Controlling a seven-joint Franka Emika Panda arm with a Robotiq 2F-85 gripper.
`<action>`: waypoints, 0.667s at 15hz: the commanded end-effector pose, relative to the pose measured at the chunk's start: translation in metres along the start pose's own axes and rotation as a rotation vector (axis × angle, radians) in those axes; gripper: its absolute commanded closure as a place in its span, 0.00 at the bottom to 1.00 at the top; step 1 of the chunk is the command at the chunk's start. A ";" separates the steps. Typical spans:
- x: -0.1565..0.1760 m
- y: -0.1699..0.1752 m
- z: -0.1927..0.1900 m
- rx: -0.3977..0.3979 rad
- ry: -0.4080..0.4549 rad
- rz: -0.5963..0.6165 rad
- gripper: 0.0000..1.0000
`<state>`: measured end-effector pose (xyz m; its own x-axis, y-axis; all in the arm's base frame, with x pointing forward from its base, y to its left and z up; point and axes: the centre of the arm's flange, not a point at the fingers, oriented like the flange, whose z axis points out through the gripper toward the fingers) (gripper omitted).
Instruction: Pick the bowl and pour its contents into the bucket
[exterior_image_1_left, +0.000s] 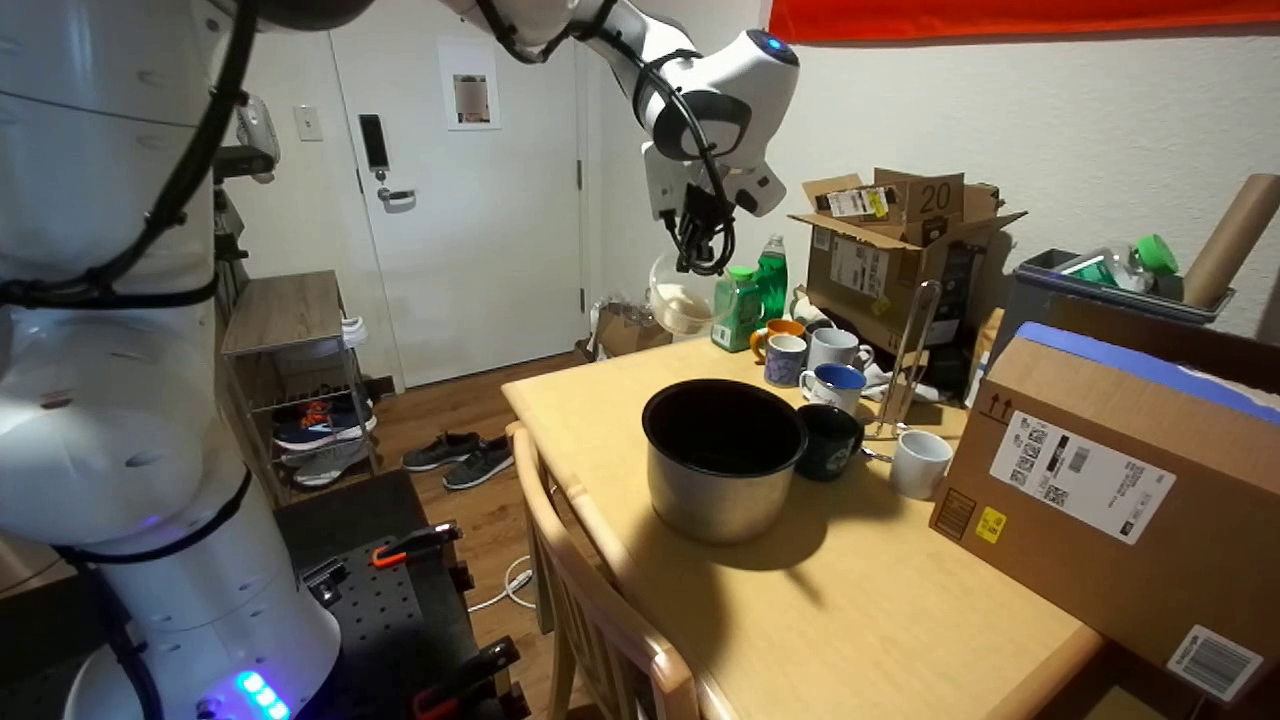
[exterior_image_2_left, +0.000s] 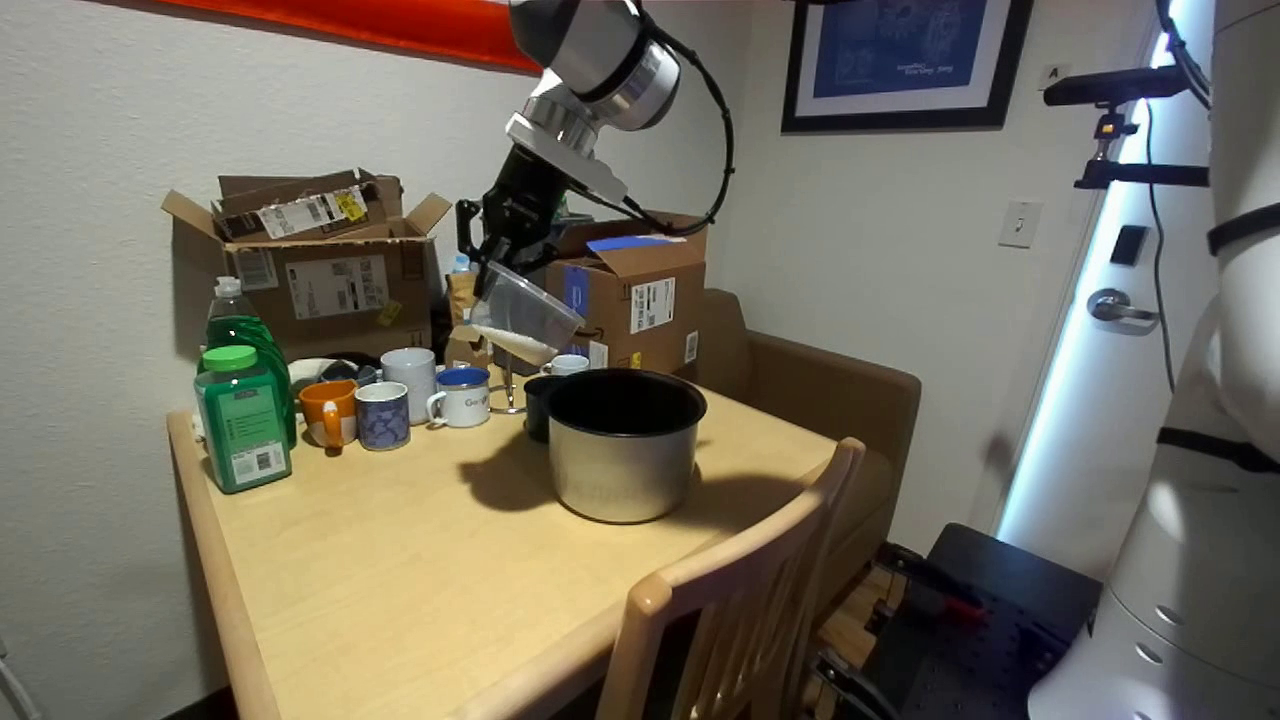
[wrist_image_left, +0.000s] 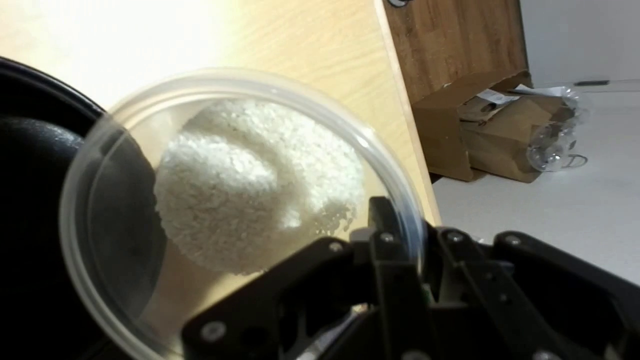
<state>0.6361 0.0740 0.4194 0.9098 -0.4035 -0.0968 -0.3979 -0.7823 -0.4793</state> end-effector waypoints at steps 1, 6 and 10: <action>-0.013 0.022 -0.016 0.102 0.011 0.016 0.98; -0.012 0.045 -0.025 0.201 0.017 0.050 0.98; -0.011 0.054 -0.024 0.246 0.015 0.073 0.98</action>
<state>0.6183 0.0293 0.4133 0.8837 -0.4466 -0.1399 -0.4260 -0.6440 -0.6354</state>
